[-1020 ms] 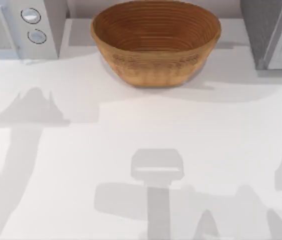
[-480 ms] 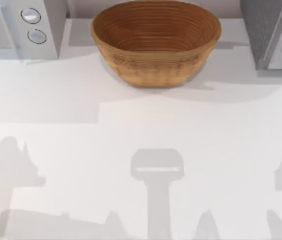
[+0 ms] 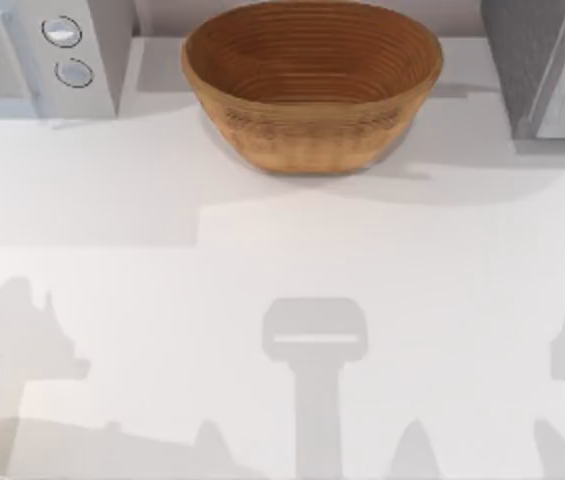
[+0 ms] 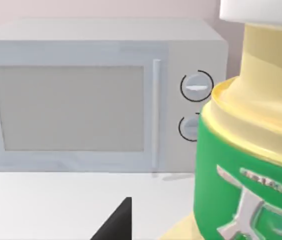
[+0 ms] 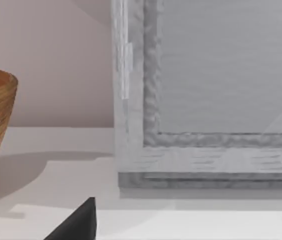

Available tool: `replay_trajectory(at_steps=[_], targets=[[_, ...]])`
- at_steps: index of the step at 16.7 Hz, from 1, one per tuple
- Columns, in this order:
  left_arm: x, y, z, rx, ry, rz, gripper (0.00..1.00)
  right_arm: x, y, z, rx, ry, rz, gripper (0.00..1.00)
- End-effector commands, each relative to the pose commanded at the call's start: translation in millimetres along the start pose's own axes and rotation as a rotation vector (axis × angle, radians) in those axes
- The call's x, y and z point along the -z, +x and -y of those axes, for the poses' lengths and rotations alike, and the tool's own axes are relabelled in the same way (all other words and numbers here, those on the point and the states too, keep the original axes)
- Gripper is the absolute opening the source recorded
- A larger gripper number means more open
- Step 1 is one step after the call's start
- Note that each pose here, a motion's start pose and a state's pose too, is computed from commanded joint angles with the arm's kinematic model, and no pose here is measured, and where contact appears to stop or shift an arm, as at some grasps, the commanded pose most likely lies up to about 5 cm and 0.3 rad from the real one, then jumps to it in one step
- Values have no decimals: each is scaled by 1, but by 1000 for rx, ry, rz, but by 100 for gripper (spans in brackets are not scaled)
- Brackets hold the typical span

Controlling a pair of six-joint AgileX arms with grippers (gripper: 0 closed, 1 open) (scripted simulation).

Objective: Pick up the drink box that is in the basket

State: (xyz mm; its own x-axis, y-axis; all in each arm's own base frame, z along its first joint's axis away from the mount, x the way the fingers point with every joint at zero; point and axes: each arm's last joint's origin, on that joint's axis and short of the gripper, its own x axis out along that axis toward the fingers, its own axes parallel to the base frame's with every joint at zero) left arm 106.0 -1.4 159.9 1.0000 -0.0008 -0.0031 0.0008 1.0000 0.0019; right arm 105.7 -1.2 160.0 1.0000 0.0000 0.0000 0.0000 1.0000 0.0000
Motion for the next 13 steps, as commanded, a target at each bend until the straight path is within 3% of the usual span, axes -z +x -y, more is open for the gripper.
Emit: replay_trajectory(at_steps=[6,13], targets=[[-14,11,7,-54,44,-9,0,0,0,0,0,0,0,100],[-63,55,40,-246,66,87,0,0,0,0,0,0,0,100]])
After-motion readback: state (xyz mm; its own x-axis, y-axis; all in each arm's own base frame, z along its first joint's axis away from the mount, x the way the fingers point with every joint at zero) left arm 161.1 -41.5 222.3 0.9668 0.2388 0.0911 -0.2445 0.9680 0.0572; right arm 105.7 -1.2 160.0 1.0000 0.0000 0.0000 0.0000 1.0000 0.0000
